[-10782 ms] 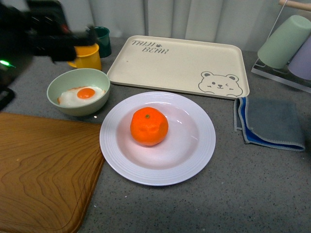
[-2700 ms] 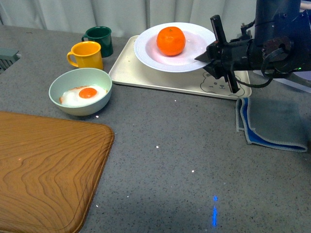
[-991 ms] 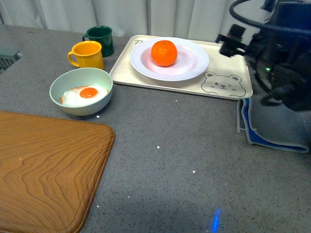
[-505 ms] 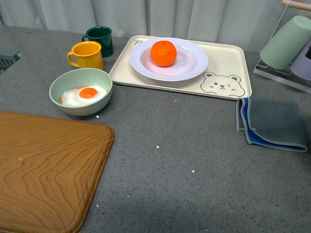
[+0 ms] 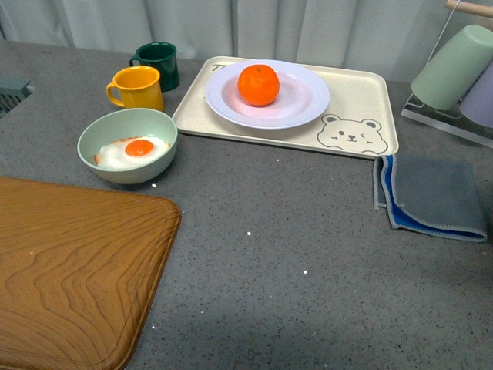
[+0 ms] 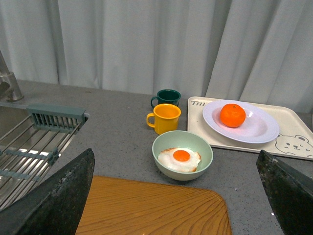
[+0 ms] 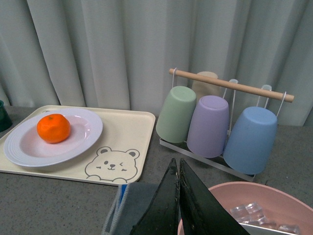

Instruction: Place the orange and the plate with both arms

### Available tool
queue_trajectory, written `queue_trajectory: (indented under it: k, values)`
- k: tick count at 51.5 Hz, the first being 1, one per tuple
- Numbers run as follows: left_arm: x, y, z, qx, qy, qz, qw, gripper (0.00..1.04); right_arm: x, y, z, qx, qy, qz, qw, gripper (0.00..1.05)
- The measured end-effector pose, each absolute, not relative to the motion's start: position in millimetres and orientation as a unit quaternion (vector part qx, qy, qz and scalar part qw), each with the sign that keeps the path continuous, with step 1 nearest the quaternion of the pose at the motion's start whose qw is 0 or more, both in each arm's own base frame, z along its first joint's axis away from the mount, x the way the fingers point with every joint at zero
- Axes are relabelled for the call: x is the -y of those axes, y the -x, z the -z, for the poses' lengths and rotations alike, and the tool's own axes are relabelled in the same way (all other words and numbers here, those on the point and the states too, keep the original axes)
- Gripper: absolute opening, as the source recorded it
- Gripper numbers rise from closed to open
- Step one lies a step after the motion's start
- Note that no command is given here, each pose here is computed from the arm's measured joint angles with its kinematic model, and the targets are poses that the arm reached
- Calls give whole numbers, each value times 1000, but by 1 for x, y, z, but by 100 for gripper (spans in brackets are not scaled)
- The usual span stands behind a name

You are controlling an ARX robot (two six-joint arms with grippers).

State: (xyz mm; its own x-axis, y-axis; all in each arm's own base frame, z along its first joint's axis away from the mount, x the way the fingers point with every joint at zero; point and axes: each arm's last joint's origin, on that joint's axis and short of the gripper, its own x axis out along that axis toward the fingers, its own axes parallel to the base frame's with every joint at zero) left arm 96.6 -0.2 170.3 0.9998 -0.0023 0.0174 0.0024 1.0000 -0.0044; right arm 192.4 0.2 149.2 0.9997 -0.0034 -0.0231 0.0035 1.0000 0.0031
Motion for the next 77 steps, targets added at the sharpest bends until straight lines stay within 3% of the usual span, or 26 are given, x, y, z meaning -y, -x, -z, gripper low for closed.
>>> queue_trajectory:
  k: [30,77]
  values:
    - [0,-97,-170,9,2,1,1000,98,0,-137,-164,-4,-2,0,1000,1]
    - [0,-97,-170,9,2,1,1000,98,0,-110,-168,4,-2,0,1000,1]
